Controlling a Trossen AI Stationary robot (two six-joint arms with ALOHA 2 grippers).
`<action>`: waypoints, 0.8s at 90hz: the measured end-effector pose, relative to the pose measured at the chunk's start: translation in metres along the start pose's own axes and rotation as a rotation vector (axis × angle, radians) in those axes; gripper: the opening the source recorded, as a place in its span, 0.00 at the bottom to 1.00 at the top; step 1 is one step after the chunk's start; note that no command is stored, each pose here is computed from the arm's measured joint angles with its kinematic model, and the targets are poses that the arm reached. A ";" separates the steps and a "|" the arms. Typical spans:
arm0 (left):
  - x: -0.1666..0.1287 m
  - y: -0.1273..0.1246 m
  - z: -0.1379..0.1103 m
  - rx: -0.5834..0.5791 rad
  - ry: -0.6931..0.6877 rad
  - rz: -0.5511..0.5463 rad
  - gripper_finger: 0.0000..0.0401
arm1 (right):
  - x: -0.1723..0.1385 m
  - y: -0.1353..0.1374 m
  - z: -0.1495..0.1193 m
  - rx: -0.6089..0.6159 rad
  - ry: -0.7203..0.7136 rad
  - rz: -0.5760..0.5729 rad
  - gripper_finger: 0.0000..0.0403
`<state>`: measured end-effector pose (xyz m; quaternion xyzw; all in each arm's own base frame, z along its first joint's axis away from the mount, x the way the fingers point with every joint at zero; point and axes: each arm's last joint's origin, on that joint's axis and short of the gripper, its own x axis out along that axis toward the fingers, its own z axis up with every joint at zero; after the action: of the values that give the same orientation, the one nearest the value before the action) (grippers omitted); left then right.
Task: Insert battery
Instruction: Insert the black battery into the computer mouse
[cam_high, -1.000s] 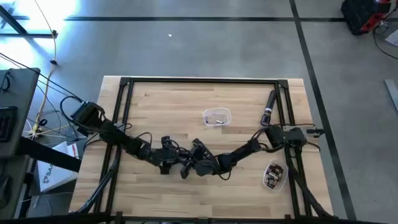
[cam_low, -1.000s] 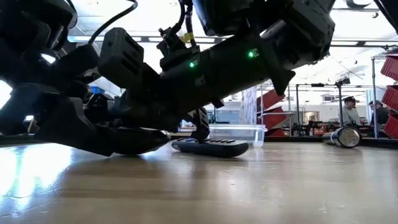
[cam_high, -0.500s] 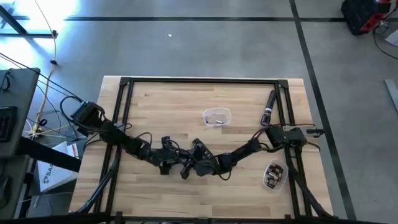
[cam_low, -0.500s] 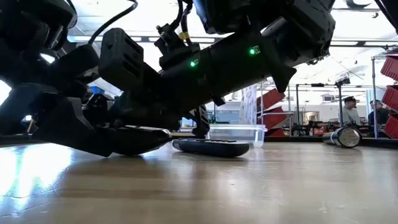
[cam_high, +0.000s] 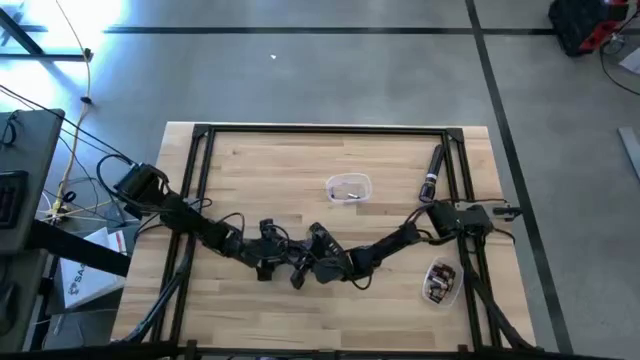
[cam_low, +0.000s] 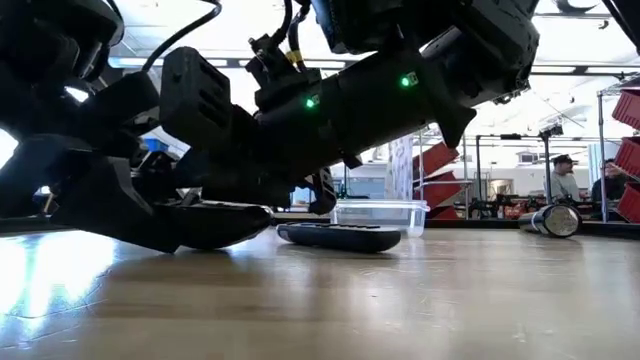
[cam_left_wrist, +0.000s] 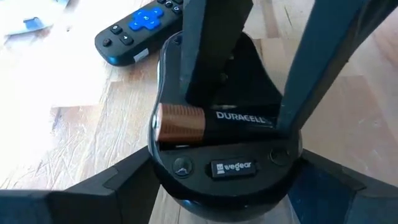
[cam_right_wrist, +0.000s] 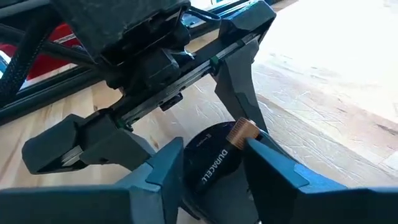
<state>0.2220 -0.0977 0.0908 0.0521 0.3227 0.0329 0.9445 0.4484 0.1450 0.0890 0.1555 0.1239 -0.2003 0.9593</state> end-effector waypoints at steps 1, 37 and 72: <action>0.000 0.000 0.000 0.000 0.000 0.000 0.69 | 0.000 0.000 0.000 -0.003 0.000 0.000 0.36; 0.000 0.000 0.000 0.001 0.003 0.002 0.69 | -0.010 0.002 0.029 -0.144 -0.024 -0.070 0.34; 0.000 0.001 0.000 0.001 0.003 0.003 0.69 | 0.013 -0.023 0.035 -0.392 0.136 0.139 0.12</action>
<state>0.2221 -0.0971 0.0906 0.0528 0.3241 0.0345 0.9439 0.4562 0.1086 0.1116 -0.0127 0.2139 -0.0951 0.9721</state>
